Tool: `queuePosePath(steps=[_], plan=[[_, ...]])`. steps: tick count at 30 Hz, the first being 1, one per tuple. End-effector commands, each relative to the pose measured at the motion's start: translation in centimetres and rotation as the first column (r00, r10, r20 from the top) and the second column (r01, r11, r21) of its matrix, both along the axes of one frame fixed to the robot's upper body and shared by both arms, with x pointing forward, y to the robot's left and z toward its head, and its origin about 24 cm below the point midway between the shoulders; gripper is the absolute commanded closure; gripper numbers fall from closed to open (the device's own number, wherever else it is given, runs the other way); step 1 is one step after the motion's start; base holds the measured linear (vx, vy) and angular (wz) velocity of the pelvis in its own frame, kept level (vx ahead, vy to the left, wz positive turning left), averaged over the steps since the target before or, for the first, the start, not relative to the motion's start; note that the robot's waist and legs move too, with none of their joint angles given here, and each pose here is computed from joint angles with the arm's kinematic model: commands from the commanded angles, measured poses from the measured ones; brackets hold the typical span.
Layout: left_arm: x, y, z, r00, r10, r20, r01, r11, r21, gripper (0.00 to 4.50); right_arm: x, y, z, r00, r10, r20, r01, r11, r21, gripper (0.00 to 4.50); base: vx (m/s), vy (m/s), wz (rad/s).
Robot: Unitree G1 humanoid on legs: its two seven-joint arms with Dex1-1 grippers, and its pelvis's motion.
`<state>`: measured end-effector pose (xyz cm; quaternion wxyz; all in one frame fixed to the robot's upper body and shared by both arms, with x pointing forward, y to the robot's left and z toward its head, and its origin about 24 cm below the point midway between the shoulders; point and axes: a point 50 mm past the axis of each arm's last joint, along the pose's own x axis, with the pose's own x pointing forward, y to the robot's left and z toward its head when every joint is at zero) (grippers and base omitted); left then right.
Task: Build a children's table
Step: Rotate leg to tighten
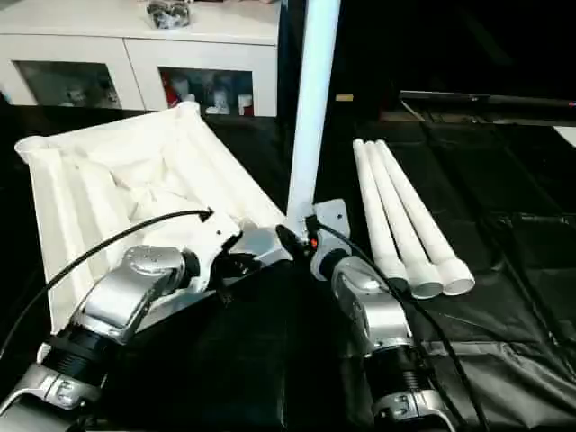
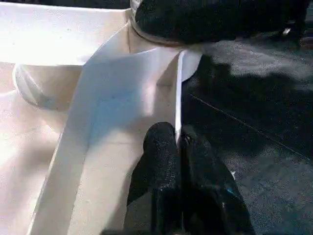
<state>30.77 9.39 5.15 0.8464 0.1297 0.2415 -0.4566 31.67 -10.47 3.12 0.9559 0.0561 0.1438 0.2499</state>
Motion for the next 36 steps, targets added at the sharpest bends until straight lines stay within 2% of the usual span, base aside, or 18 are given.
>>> queuePosePath(steps=[1,9,16,21,24,29,36], plan=[[-0.2,-1.8,1.8,0.991,-0.096,0.09,0.101,0.994,-0.051,4.5,-0.7,1.0,-1.2,0.996,0.051,-0.068,-0.05,0.999,0.022,0.72,0.0,0.0,0.0],[0.3,0.0,1.4,0.991,-0.1,0.086,0.101,0.995,0.0,4.5,-1.2,-1.4,-0.7,0.996,0.087,-0.016,-0.087,0.996,0.038,0.07,0.0,0.0,0.0],[0.4,1.3,1.1,0.986,-0.147,0.074,0.144,0.989,0.038,4.5,-2.2,-4.2,0.3,0.98,0.198,0.036,-0.199,0.979,0.037,0.03,0.0,0.0,0.0],[0.2,1.8,1.0,0.982,-0.177,0.061,0.175,0.984,0.038,4.5,-3.0,-5.3,1.0,0.967,0.251,0.05,-0.253,0.966,0.044,0.03,0.0,0.0,0.0],[-0.3,2.4,0.7,0.973,-0.228,0.046,0.226,0.973,0.052,4.5,-3.9,-6.2,1.3,0.951,0.306,0.049,-0.308,0.951,0.028,0.03,0.0,0.0,0.0],[-0.8,3.0,0.5,0.96,-0.279,0.025,0.277,0.959,0.063,4.5,-4.6,-6.9,1.5,0.94,0.337,0.045,-0.338,0.941,0.016,0.03,0.0,0.0,0.0],[-1.3,3.4,0.5,0.939,-0.343,0.019,0.341,0.938,0.067,4.5,-5.2,-6.6,1.8,0.931,0.362,0.048,-0.363,0.932,0.021,0.03,0.0,0.0,0.0]])
